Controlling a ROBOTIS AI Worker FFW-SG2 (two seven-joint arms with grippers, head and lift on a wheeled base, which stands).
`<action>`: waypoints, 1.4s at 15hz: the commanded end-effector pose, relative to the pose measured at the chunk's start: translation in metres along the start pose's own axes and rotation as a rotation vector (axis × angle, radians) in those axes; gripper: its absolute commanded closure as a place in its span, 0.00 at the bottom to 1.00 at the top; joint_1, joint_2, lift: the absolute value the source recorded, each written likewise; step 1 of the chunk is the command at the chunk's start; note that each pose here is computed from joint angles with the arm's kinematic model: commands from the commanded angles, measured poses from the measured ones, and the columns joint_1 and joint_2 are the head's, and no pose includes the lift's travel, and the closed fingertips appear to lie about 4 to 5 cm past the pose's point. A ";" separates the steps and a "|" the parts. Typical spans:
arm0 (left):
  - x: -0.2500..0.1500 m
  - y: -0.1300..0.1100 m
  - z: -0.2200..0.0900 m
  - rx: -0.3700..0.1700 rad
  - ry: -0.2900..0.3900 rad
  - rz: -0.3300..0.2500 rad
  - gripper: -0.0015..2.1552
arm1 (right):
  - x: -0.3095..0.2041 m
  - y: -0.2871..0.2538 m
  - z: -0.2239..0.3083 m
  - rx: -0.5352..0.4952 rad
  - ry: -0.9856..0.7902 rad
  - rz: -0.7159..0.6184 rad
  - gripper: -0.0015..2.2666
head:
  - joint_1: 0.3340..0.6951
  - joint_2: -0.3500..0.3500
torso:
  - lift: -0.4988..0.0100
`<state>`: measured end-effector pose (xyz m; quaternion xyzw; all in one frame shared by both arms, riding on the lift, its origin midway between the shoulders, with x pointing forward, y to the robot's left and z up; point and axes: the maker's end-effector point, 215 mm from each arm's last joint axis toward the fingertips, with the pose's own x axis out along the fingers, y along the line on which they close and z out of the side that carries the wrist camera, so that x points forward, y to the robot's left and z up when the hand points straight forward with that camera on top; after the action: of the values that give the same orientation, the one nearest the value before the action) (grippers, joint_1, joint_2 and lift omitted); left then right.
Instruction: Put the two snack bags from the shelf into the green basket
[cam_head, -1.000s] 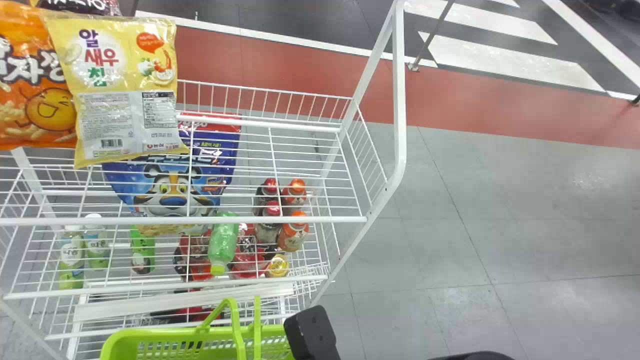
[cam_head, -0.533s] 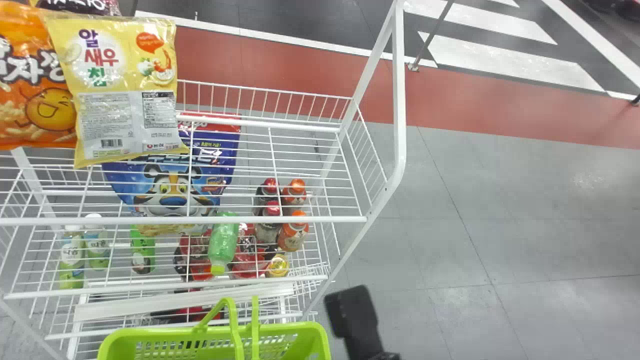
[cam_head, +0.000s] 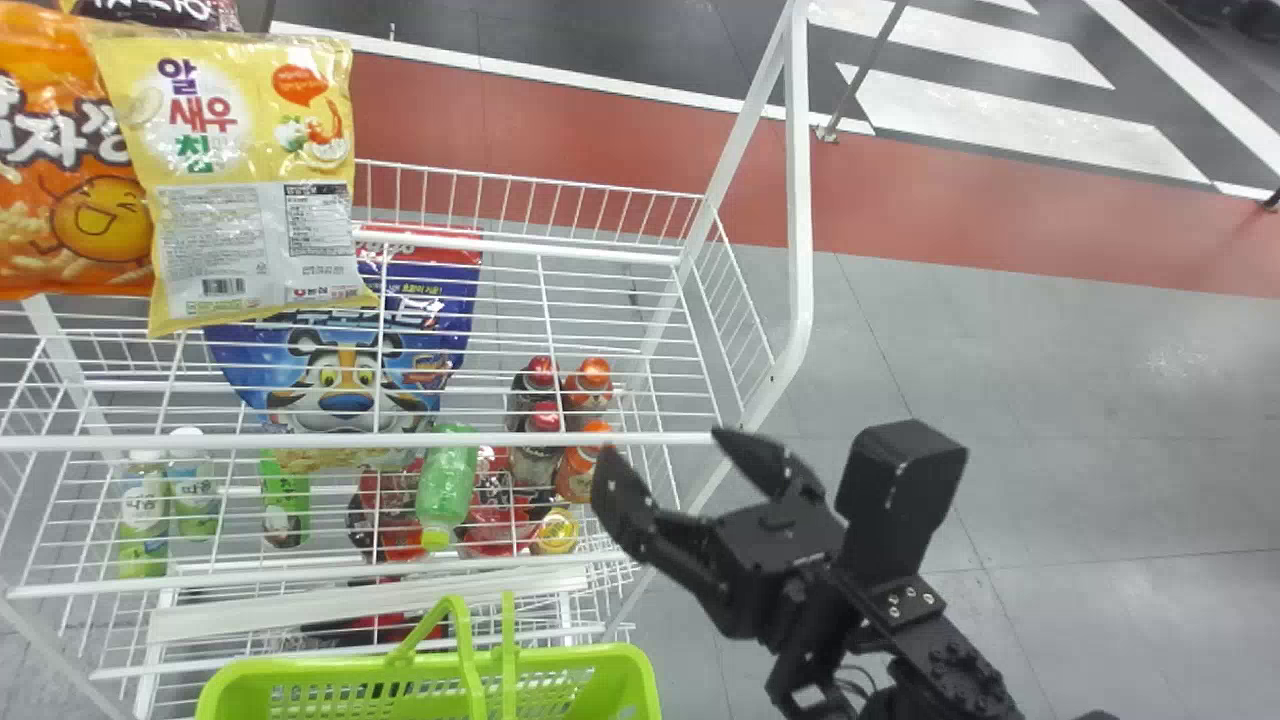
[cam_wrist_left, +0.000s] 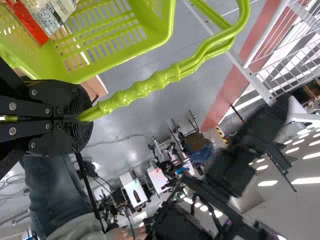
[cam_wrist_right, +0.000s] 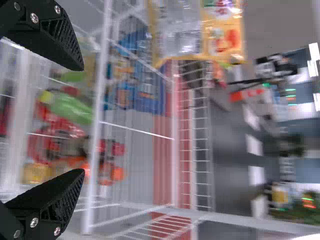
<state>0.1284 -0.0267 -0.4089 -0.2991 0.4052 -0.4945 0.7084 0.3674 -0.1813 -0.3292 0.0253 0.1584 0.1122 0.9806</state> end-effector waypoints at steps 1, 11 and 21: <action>0.000 0.000 0.001 0.002 -0.002 -0.001 0.80 | -0.003 0.021 0.036 -0.046 -0.200 0.021 0.04 | 1.00 0.00 | 0.96; 0.001 0.001 -0.001 -0.002 -0.009 -0.010 0.80 | -0.019 0.024 0.028 0.010 -0.266 -0.070 0.04 | 1.00 0.00 | 0.96; 0.001 0.001 -0.001 -0.003 -0.011 -0.014 0.80 | -0.025 0.018 0.033 0.025 -0.289 -0.109 0.05 | 1.00 0.00 | 0.96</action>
<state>0.1283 -0.0269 -0.4108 -0.3054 0.4004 -0.4965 0.7070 0.3512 -0.1694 -0.2882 0.0445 0.0167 0.0537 0.9974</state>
